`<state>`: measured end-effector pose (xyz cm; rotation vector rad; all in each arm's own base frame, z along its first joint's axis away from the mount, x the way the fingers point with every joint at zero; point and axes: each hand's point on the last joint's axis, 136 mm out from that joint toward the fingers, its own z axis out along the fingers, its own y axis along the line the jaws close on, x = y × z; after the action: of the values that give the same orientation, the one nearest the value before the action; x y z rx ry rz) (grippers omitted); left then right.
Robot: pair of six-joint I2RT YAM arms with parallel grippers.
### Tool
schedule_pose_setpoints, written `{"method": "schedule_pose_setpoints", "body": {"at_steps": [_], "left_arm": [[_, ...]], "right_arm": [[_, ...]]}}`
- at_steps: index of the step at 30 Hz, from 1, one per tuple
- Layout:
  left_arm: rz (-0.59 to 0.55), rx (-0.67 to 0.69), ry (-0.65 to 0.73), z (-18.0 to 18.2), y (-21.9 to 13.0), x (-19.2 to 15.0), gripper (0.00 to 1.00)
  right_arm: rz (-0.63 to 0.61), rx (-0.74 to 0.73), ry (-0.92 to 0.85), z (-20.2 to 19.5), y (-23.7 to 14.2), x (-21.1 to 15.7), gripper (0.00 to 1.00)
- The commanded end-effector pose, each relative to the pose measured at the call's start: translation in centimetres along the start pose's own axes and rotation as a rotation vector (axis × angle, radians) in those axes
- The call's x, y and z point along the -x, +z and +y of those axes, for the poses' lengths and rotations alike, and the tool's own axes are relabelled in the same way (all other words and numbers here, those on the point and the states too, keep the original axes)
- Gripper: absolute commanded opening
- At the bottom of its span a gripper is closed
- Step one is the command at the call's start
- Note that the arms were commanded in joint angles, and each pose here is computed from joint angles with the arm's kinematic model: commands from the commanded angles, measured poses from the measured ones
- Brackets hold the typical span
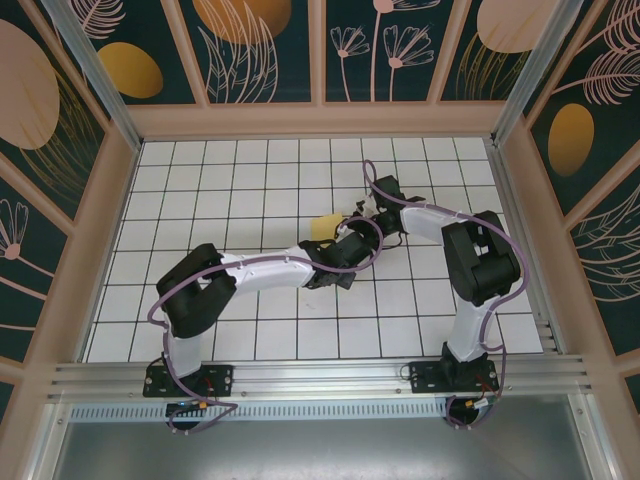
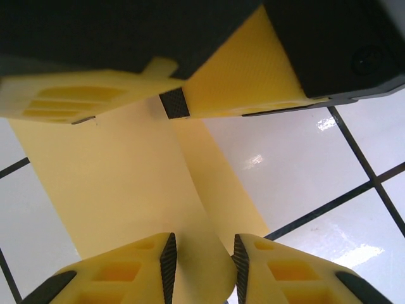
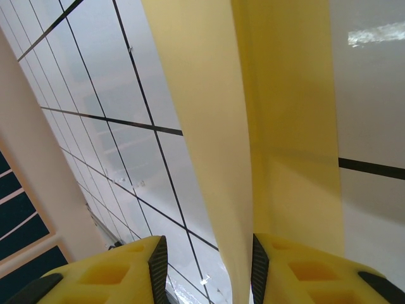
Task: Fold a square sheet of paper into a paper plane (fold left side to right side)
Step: Fold the triangle a second time at the center of the table.
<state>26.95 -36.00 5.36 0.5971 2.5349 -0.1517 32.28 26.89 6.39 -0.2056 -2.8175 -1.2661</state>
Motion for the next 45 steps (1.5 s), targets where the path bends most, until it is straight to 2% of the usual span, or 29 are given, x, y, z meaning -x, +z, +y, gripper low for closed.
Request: {"method": "schedule_pose_setpoints", "body": {"at_steps": [1,18,22,35,41,45], "left_arm": [[-0.004,0.001,0.004,0.5,-1.0,0.2,0.38],[-0.024,-0.017,0.0,0.3,-2.2,0.9,0.39],[-0.017,-0.021,0.001,0.2,-1.9,0.7,0.36],[-0.022,-0.076,-0.006,-0.6,-2.4,1.0,0.36],[-0.006,-0.097,0.005,-1.0,-1.9,0.4,0.45],[0.002,-0.08,0.012,-0.8,-1.3,0.1,0.6]], "right_arm": [[0.028,0.004,-0.007,0.7,0.3,-0.3,0.42],[0.035,0.02,-0.006,1.0,0.4,-0.2,0.42],[0.034,0.017,-0.007,1.0,0.3,-0.2,0.42],[0.037,0.019,-0.008,0.9,0.4,-0.3,0.43],[0.037,0.029,-0.011,1.2,0.3,-0.3,0.43],[0.04,0.03,-0.007,1.2,0.3,-0.4,0.43]]}}
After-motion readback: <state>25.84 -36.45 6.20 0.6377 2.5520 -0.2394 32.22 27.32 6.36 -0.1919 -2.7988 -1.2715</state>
